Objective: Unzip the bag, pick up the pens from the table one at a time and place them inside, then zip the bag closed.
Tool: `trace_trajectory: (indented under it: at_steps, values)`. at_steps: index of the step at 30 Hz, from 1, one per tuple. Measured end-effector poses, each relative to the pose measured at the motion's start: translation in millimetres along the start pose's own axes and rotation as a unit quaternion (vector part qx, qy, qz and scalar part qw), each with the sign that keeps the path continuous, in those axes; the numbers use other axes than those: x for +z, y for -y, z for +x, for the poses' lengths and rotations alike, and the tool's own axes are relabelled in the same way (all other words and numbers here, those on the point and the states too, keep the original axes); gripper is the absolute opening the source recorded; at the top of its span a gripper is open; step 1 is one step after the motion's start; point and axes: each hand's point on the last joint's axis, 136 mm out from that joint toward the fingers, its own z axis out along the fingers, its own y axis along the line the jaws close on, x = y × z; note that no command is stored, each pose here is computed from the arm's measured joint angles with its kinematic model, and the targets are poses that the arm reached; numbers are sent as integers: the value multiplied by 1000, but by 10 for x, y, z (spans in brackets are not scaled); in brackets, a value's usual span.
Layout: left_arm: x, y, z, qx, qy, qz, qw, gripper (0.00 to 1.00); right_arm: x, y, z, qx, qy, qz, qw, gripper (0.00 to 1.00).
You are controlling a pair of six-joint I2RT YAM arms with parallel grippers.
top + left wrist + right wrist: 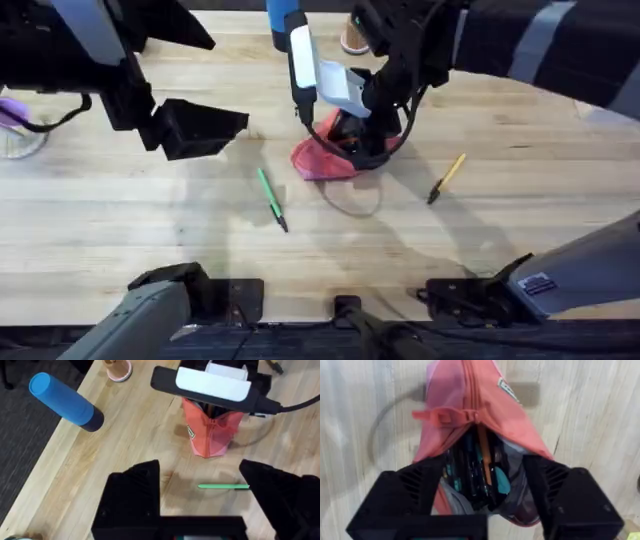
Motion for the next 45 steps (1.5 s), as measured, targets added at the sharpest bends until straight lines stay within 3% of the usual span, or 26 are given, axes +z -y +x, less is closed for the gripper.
trace_trajectory:
  at_steps: [2,11,23,28,32,37,40,41,45]
  values:
    - [0,0,0,0,0,0,1000,994,8,-12,8,0,-2,-3,1000,993]
    - [0,0,0,0,0,0,1000,994,-19,-50,43,29,-22,-1,999,997]
    - [0,-3,-1,1,0,-1,1000,993,-696,-277,27,156,-6,37,987,997]
    - [1,-3,-1,0,0,0,1000,993,-884,-348,63,245,-3,54,968,997]
    - [0,-3,-1,1,0,-1,1000,994,-949,-329,179,363,-19,81,928,997]
    - [0,-3,-1,1,0,-1,1000,995,-1020,-327,311,506,-28,114,855,997]
    - [0,-3,-1,1,0,0,1000,994,-1050,-386,438,589,-46,130,796,997]
    - [0,-2,-1,1,0,0,1000,993,-1080,-485,600,654,-77,149,738,997]
    - [0,-1,-1,0,0,0,1000,993,-1138,-586,789,712,-107,175,672,996]
